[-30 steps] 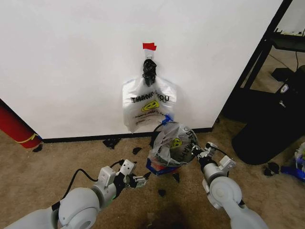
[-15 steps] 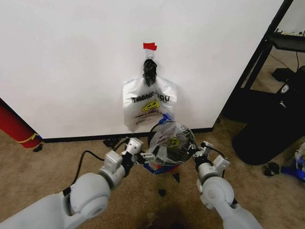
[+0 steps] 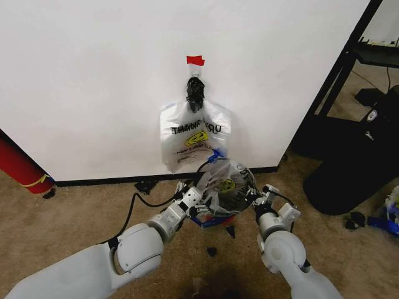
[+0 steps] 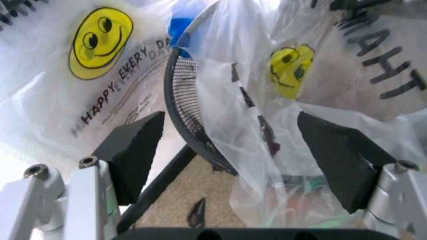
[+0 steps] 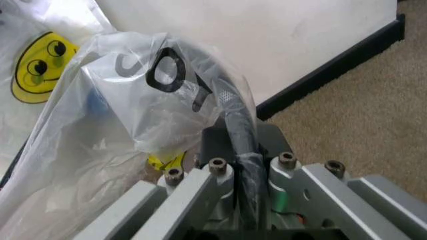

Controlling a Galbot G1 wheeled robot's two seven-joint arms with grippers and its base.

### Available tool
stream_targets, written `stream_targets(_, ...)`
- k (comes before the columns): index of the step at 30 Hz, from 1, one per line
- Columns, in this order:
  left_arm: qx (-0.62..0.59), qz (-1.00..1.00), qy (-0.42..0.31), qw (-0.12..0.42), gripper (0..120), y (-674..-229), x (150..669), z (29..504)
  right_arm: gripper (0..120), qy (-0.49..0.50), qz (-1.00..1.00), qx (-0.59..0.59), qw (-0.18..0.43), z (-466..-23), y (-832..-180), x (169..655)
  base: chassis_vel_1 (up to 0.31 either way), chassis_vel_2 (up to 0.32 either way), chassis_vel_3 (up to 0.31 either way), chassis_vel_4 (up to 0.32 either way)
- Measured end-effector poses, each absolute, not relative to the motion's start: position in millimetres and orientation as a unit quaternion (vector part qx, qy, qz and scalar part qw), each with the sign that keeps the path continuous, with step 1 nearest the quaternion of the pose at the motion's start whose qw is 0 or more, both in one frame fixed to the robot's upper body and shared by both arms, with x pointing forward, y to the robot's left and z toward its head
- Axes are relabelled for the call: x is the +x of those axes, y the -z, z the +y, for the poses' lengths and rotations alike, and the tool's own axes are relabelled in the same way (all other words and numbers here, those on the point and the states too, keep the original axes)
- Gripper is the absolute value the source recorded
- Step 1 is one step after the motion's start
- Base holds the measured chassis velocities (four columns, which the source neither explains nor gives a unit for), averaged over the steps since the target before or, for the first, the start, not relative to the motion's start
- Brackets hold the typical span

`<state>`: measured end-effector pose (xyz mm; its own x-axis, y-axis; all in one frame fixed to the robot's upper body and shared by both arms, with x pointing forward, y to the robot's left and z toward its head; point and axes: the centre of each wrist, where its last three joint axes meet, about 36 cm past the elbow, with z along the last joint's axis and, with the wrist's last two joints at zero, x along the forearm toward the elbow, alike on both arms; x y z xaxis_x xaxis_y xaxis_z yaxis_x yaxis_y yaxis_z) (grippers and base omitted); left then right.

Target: Pick up the garbage bag from the wall and place it over the trash bin.

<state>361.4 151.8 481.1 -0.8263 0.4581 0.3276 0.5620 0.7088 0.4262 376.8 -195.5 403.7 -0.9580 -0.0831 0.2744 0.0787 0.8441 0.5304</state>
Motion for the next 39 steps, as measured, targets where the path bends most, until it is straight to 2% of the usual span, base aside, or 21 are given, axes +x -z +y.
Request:
stream_targets(14,-0.277,-0.911,0.286,0.104,75,-478.4,375.6,134.9,1,0.276,-0.95,0.0,0.145,-196.4,-402.3,375.7,0.0,0.0,0.0,0.0)
stream_targets(16,-0.274,-0.911,0.29,0.105,70,-478.1,377.1,134.9,1,0.276,-0.95,-0.001,0.145,-197.3,-402.5,374.9,0.0,0.0,0.0,0.0)
stream_targets(18,-0.271,-0.911,0.293,0.106,58,-478.0,378.1,135.3,1,0.276,-0.95,-0.001,0.144,-198.0,-402.8,374.5,0.0,0.0,0.0,0.0)
stream_targets(20,-0.271,-0.911,0.293,0.106,58,-478.0,378.2,135.3,1,0.276,-0.95,-0.001,0.144,-198.0,-402.8,374.5,0.0,0.0,0.0,0.0)
stream_targets(24,-0.268,-0.911,0.295,0.108,38,-477.1,379.0,135.8,1,0.277,-0.95,-0.001,0.144,-197.9,-403.2,374.9,0.0,0.0,0.0,0.0)
stream_targets(25,-0.269,-0.911,0.295,0.108,38,-476.9,378.9,135.8,1,0.277,-0.95,-0.001,0.144,-197.9,-403.2,374.9,0.0,0.0,0.0,0.0)
stream_targets(26,-0.269,-0.91,0.295,0.11,30,-475.8,378.2,136.0,1,0.277,-0.95,0.0,0.144,-197.6,-403.2,374.9,0.0,0.0,0.0,0.0)
stream_targets(27,-0.269,-0.91,0.295,0.11,30,-475.8,378.2,136.0,1,0.277,-0.95,0.0,0.144,-197.6,-403.2,374.9,0.0,0.0,0.0,0.0)
stream_targets(34,-0.271,-0.91,0.293,0.116,1,-471.5,374.6,137.2,1,0.278,-0.95,0.002,0.146,-196.1,-402.8,374.4,0.0,0.0,0.0,0.0)
stream_targets(39,-0.271,-0.91,0.292,0.113,0,-472.8,375.1,137.1,1,0.278,-0.949,0.002,0.146,-195.8,-402.6,374.1,0.0,0.0,0.0,0.0)
